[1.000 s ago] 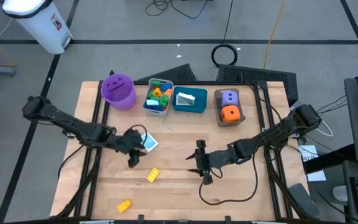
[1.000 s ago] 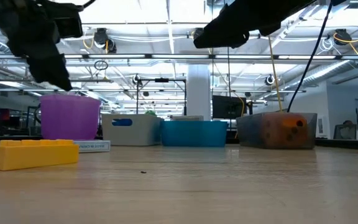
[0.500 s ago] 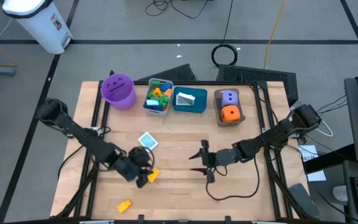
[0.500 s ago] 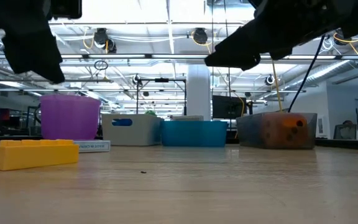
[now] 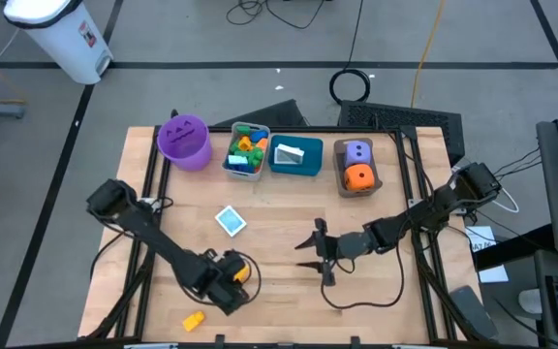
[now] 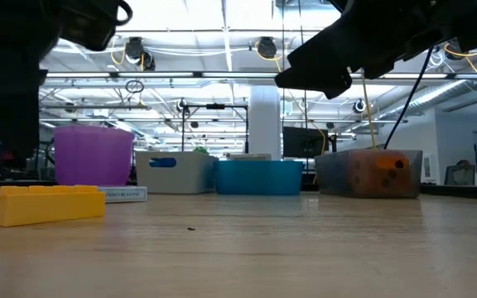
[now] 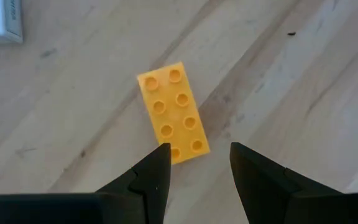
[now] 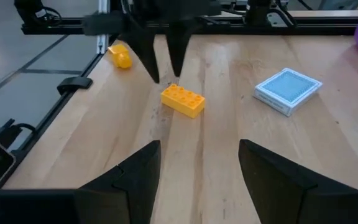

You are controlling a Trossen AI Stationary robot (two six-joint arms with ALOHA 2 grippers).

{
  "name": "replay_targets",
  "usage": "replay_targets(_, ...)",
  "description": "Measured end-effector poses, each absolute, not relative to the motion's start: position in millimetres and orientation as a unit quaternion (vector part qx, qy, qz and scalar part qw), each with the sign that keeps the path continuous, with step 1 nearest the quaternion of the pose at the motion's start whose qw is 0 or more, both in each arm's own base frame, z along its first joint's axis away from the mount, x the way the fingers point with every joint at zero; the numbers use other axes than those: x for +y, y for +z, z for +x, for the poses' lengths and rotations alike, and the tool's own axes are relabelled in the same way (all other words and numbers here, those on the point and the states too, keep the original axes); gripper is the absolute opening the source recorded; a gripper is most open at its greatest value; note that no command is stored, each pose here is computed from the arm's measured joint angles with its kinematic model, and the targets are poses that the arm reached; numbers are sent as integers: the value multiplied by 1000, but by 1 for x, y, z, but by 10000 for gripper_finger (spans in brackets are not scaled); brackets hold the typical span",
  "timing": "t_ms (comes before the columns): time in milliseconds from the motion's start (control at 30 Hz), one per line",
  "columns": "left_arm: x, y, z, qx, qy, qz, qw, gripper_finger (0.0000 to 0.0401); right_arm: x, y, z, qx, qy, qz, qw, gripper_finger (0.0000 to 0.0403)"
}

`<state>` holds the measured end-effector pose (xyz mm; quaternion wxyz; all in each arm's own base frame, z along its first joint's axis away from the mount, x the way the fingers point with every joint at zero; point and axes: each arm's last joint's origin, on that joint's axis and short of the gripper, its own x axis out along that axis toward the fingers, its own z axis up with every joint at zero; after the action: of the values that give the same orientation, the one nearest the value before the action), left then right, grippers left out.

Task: Pick & Place Toys
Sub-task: Put the yellow game piece into the gray bin

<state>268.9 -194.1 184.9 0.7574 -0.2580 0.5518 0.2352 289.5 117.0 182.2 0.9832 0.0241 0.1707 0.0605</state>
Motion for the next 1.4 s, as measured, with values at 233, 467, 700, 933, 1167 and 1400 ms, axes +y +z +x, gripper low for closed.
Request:
replay_targets(233,-189,176,279,546,267,-271,747,172,127,182,285,171,77,24,982,208)
replay_targets(467,-186,171,282,537,293,-276,741,172,136,182,281,173,92,21,980,208)
replay_targets(700,-183,167,284,540,301,-269,738,172,137,180,280,183,94,17,979,208)
replay_targets(933,-182,156,286,555,307,-260,728,172,137,180,279,187,89,34,978,208)
replay_targets(1167,-184,149,289,561,296,-253,730,172,137,179,279,190,87,40,977,208)
replay_targets(1400,-184,150,289,570,283,-238,734,172,137,179,279,191,87,39,977,208)
